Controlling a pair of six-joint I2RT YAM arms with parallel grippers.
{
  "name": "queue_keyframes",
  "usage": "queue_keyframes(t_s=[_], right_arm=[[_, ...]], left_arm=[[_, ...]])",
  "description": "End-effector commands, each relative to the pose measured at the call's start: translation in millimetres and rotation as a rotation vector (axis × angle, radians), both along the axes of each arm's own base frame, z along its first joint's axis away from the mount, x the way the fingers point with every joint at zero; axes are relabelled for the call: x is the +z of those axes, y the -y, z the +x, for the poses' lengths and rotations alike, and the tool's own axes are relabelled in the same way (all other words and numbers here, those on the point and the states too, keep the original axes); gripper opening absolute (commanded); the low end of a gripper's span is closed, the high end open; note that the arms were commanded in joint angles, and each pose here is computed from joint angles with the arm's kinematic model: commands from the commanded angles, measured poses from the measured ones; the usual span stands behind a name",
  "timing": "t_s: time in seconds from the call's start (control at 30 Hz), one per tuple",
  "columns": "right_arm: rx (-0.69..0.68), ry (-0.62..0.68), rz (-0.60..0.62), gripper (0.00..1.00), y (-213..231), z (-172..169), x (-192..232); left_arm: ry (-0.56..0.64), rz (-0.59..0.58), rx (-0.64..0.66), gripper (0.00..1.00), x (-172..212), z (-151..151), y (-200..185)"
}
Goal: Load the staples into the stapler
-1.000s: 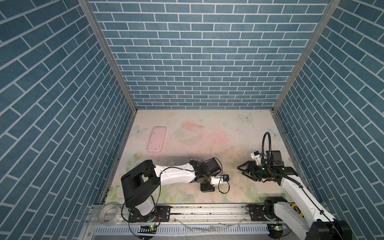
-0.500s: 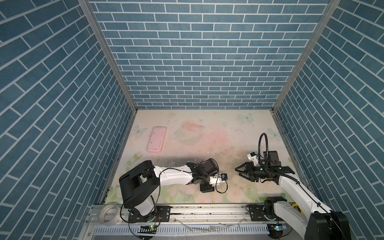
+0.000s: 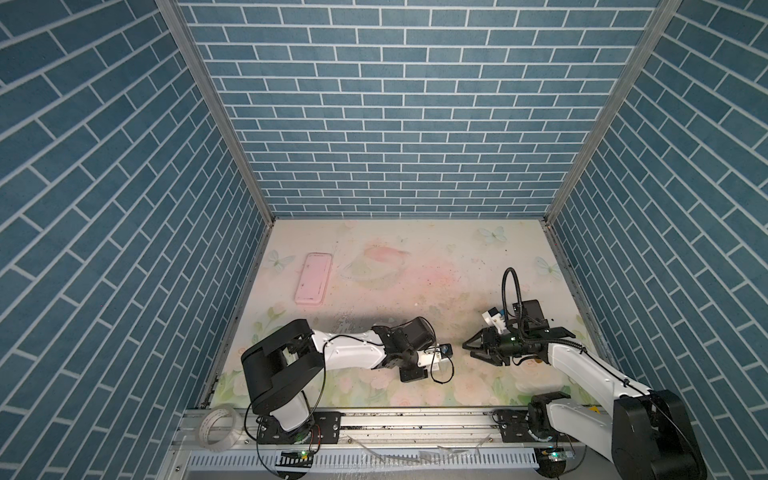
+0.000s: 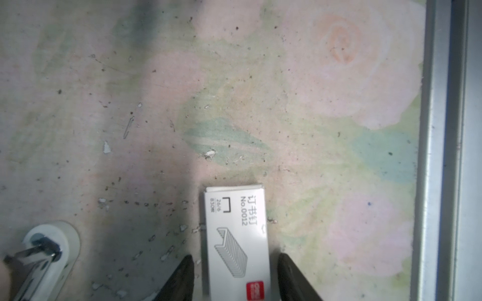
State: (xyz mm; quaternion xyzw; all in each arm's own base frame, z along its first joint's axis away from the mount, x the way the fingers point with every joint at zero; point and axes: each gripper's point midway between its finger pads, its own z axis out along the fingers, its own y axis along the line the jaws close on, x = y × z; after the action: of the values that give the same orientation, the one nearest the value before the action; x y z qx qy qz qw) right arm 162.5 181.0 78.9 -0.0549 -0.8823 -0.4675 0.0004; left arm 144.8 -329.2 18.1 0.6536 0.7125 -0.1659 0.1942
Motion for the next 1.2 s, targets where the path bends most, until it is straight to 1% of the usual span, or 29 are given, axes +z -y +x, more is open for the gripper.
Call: queue_keyframes(t_s=[0.0, 0.07, 0.17, 0.23, 0.6, 0.67, 0.8, 1.17], right_arm=[[0.024, 0.027, 0.022, 0.50, -8.8, 4.4, 3.0], [0.032, 0.019, 0.030, 0.49, -12.0, 3.6, 0.1], [0.046, 0.012, 0.045, 0.48, -17.4, 2.6, -2.9], [0.057, 0.008, 0.046, 0.48, -20.7, 1.9, -4.3], [0.106, -0.041, 0.046, 0.47, -41.9, -8.6, -19.3], [0.105, -0.044, 0.041, 0.47, -43.3, -10.0, -22.6], [0.099, -0.047, 0.054, 0.46, -47.7, -10.4, -25.6], [0.120, -0.066, 0.037, 0.46, -55.6, -20.6, -36.2]], left_arm=[[-0.015, 0.008, 0.018, 0.49, -6.2, -0.1, -9.5], [-0.021, -0.007, 0.016, 0.46, -4.8, -0.3, -9.5], [-0.037, -0.012, 0.008, 0.46, -5.8, -1.0, -7.6], [-0.043, -0.019, 0.003, 0.43, -6.8, -2.3, -6.4], [-0.069, -0.031, -0.035, 0.41, -10.9, -10.5, -6.6], [-0.072, -0.029, -0.036, 0.38, -11.8, -10.7, -6.2], [-0.082, -0.030, -0.045, 0.36, -13.3, -13.2, -6.7], [-0.089, -0.020, -0.044, 0.35, -17.3, -12.8, -5.7]])
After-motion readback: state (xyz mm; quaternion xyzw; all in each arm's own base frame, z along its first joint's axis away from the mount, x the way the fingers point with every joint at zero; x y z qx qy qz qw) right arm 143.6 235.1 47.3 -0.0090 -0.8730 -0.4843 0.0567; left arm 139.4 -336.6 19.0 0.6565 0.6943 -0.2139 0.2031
